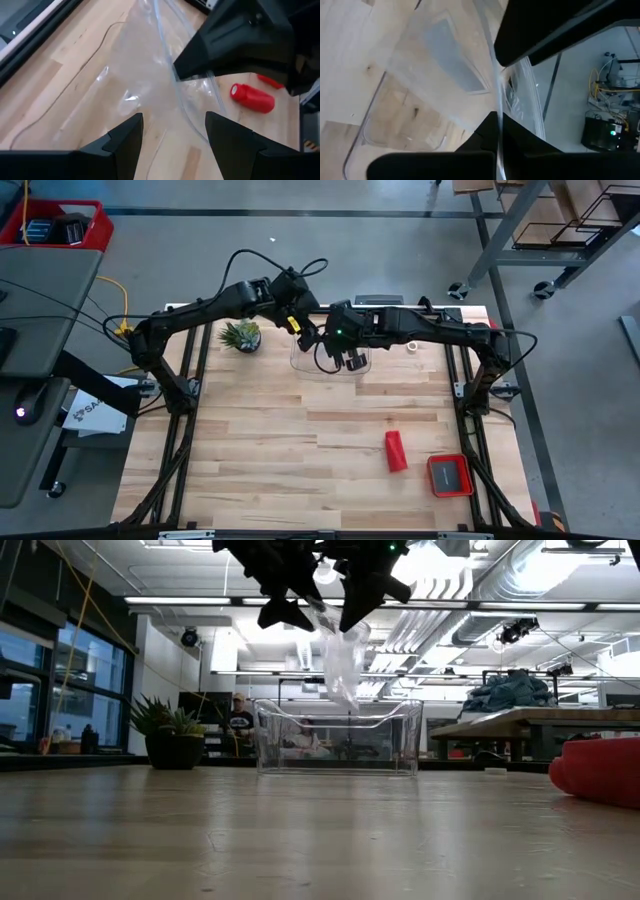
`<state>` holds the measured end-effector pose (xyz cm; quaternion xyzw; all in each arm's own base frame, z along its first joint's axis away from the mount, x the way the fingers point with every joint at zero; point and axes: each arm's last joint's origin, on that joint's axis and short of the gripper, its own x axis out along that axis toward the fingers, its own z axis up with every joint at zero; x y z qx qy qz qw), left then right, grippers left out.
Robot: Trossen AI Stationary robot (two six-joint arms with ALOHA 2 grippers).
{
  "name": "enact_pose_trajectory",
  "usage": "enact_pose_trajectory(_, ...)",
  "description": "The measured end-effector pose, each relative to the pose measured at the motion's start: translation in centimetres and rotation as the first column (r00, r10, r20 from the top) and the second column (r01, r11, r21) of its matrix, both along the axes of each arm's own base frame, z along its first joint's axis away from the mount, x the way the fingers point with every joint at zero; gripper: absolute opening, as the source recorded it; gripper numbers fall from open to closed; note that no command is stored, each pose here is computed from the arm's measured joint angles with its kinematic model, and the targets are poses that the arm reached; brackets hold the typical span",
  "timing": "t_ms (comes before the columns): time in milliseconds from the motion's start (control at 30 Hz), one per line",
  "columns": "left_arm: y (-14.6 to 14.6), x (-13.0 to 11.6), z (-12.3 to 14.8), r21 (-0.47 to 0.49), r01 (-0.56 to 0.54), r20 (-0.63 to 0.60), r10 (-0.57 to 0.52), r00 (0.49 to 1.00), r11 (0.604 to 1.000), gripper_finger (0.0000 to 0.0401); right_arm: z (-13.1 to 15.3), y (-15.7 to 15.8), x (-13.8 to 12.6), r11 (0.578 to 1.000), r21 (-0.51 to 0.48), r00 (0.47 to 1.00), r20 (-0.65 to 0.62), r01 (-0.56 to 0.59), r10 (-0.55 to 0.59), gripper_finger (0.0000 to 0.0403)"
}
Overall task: Roll bandage
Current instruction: Open the transparent zip bag
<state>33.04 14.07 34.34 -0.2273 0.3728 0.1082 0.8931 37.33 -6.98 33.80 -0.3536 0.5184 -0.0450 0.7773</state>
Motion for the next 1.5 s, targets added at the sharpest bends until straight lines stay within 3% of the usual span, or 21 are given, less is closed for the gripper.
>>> enact_pose_trajectory(367,0.9,-0.1,0.2,-0.13,-0.183,0.021,0.187,0.982,0.975,0.0211,0.3,-0.3,0.2,0.997,-0.075,1.0,0.016,0.015,-0.014,0.0)
enact_pose_trajectory(667,0.8,-1.0,-0.5,-0.022,-0.2,-0.105,0.197,0.975,0.98,0.0211,0.3,-0.3,0.2,0.996,-0.094,1.0,0.004,0.008,-0.007,0.0)
enact_pose_trajectory(900,0.5,-0.9,-0.6,0.004,-0.176,-0.118,0.175,0.977,0.984,0.0206,0.5,-0.6,0.3,0.989,-0.143,0.999,0.026,0.045,-0.042,0.0)
enact_pose_trajectory(1033,0.2,-0.7,-0.6,0.071,-0.161,-0.127,0.169,0.977,0.984,0.0161,1.0,-0.8,0.9,0.985,-0.162,0.993,0.109,0.066,-0.049,0.0)
enact_pose_trajectory(1267,0.3,-0.8,-0.5,0.079,-0.161,-0.12,0.169,0.978,0.984,0.0013,1.2,-0.8,1.1,0.983,-0.166,0.988,0.143,0.082,-0.059,0.0)
enact_pose_trajectory(1367,0.6,-1.0,-0.4,0.08,-0.168,-0.116,0.177,0.977,0.983,0.0005,1.6,-0.9,0.9,0.973,-0.175,0.976,0.182,0.152,-0.12,0.0)
enact_pose_trajectory(1500,1.6,-1.9,0.1,0.112,-0.214,-0.112,0.226,0.968,0.97,0.0002,2.9,-0.6,0.0,0.97,-0.017,0.924,0.309,0.241,-0.224,0.0)
